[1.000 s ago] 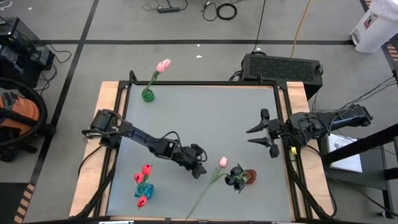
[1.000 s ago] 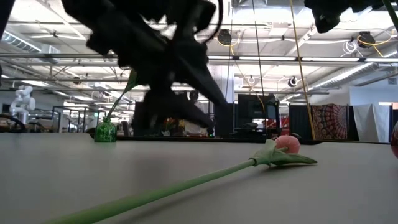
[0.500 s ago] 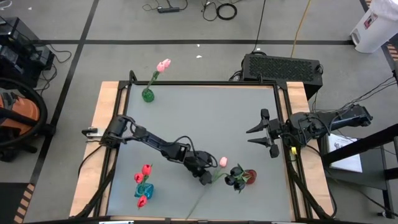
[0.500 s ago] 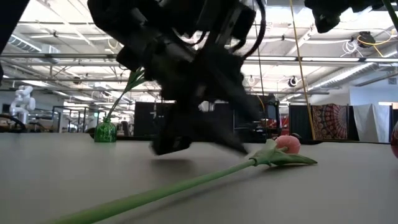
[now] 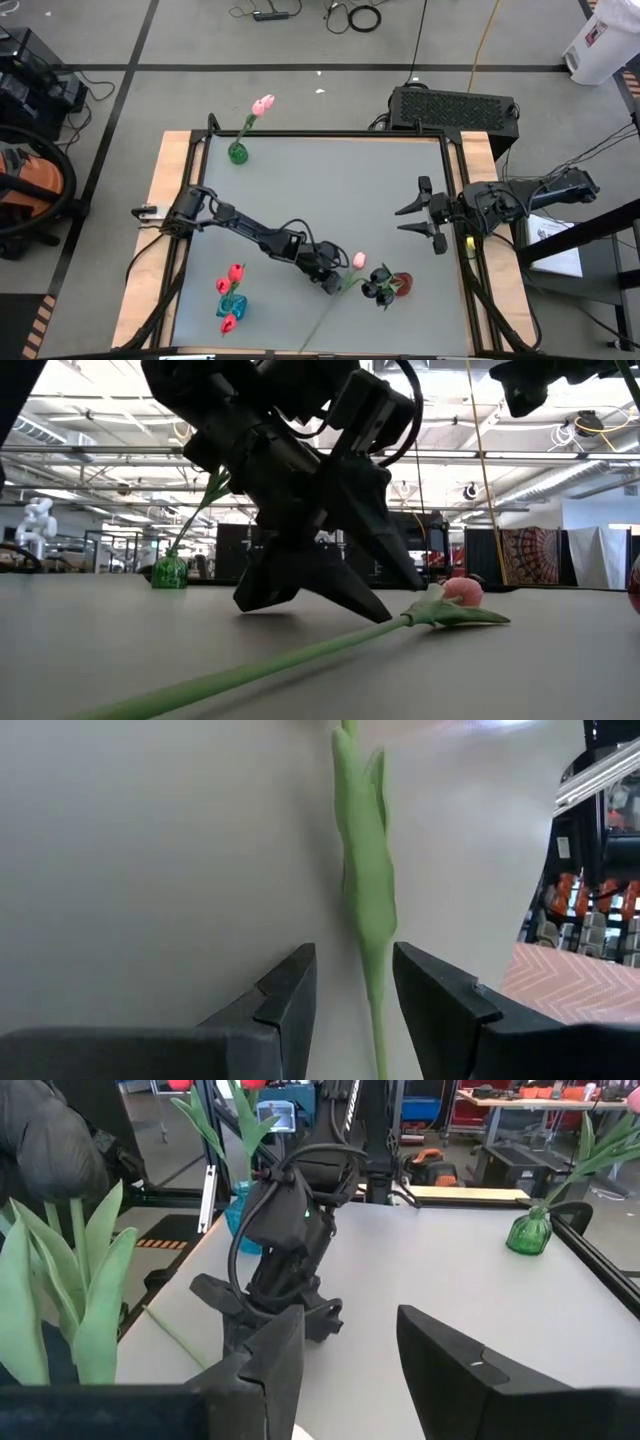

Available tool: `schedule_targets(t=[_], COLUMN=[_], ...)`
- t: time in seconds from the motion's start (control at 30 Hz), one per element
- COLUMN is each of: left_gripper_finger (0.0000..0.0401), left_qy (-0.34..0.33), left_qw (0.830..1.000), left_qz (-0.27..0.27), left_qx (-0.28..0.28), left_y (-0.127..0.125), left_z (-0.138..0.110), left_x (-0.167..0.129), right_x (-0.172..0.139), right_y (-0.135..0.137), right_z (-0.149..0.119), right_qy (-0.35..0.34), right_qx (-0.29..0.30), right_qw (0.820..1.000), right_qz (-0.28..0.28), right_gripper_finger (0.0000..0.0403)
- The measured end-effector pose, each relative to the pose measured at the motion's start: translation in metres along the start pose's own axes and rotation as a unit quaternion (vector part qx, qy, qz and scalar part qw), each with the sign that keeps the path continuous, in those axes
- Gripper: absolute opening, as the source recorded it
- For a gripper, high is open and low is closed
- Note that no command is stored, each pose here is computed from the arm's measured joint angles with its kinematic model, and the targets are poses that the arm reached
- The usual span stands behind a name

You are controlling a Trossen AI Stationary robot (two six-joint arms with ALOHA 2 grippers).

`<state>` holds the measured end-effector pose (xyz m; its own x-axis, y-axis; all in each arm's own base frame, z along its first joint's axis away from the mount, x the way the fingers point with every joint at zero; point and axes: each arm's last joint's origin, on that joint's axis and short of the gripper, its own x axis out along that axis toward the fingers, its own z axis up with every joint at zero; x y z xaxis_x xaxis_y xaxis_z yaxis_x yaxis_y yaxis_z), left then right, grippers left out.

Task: Sort flowers into vase by color
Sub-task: Put the pink flower into the green vase

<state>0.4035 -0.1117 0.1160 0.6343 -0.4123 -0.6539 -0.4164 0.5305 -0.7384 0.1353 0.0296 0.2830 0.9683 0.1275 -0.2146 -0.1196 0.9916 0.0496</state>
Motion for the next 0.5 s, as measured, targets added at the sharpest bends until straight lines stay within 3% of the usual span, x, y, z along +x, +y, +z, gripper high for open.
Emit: schedule_targets(t=[0.5], left_gripper_finger=[0.0141], left_qy=[0.006], left_qw=[1.000], left_qz=[-0.012], left_qx=[-0.012], left_y=[-0.0069], left_z=[-0.0105], left_x=[0.0028], right_x=[0.0000], right_y=[-0.0001], right_z=[-0.0002], right_qy=[0.001], right_qx=[0.000], right_qw=[1.000], right_qz=[0.000], right_gripper_finger=[0.0153])
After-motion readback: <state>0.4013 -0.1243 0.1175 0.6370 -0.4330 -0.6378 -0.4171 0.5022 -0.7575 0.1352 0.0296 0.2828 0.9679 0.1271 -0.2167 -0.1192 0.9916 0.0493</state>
